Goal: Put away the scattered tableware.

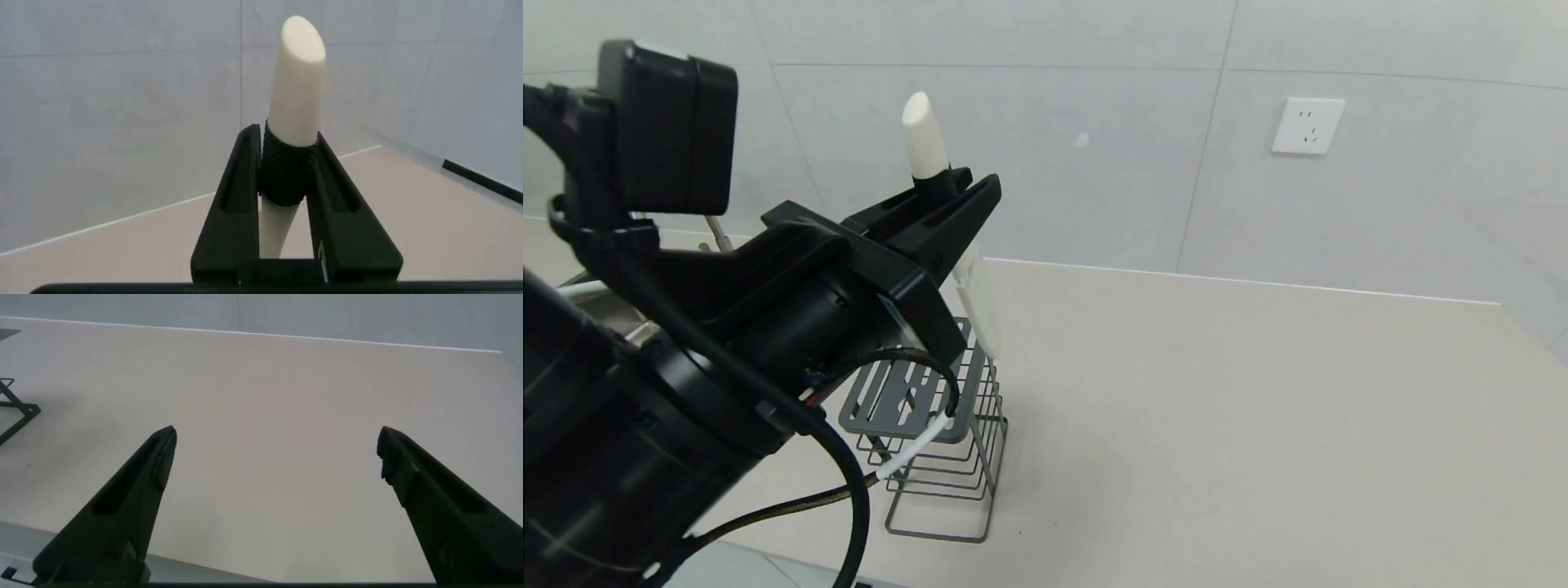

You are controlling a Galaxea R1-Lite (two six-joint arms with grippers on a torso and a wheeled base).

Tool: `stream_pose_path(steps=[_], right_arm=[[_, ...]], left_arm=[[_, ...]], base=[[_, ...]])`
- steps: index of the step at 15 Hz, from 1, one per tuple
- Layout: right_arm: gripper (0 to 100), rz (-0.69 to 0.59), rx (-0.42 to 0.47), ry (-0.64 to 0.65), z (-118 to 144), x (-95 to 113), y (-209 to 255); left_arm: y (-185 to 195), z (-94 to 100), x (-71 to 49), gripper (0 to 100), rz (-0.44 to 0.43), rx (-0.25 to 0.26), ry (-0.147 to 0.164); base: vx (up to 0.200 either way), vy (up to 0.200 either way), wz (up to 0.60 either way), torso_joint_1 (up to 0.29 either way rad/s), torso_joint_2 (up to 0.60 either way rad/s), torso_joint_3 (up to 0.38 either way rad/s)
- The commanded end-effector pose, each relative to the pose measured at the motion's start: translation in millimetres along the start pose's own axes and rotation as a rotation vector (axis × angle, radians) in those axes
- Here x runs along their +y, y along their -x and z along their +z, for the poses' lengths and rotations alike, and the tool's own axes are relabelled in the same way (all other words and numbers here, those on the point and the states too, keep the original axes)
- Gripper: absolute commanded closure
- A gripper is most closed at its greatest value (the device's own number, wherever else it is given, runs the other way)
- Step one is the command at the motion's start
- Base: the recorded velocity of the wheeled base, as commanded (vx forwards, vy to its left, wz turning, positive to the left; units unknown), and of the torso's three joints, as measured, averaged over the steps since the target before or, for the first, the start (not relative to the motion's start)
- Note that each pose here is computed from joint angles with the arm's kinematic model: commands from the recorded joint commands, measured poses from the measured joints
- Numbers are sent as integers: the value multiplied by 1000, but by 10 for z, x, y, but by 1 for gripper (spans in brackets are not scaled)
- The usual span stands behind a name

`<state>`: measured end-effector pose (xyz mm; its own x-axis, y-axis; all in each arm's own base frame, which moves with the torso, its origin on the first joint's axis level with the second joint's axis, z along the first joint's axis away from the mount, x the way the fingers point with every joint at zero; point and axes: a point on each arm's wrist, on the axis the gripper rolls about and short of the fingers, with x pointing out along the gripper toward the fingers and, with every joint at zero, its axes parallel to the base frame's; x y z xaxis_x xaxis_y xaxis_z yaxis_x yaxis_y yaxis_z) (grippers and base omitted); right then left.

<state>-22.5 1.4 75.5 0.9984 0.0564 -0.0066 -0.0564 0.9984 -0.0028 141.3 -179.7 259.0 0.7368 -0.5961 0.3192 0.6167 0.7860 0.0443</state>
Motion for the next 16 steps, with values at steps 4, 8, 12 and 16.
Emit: stream_pose_path(steps=[4, 8, 12, 16], right_arm=[[0, 0, 4, 1, 3, 0, -2], [0, -1, 4, 1, 0, 0, -3], [0, 0, 4, 1, 0, 0, -3], [0, -1, 4, 1, 0, 0, -3]], left_arm=[[14, -124, 193, 100, 76, 38, -29], [0, -235, 238, 100, 82, 69, -47], [-74, -319, 237, 100, 74, 85, -53], [-87, -340, 267, 100, 85, 87, -58]], base=[[0, 0, 0, 0, 0, 0], [0, 0, 0, 0, 0, 0], [0, 0, 0, 0, 0, 0], [0, 0, 0, 0, 0, 0]])
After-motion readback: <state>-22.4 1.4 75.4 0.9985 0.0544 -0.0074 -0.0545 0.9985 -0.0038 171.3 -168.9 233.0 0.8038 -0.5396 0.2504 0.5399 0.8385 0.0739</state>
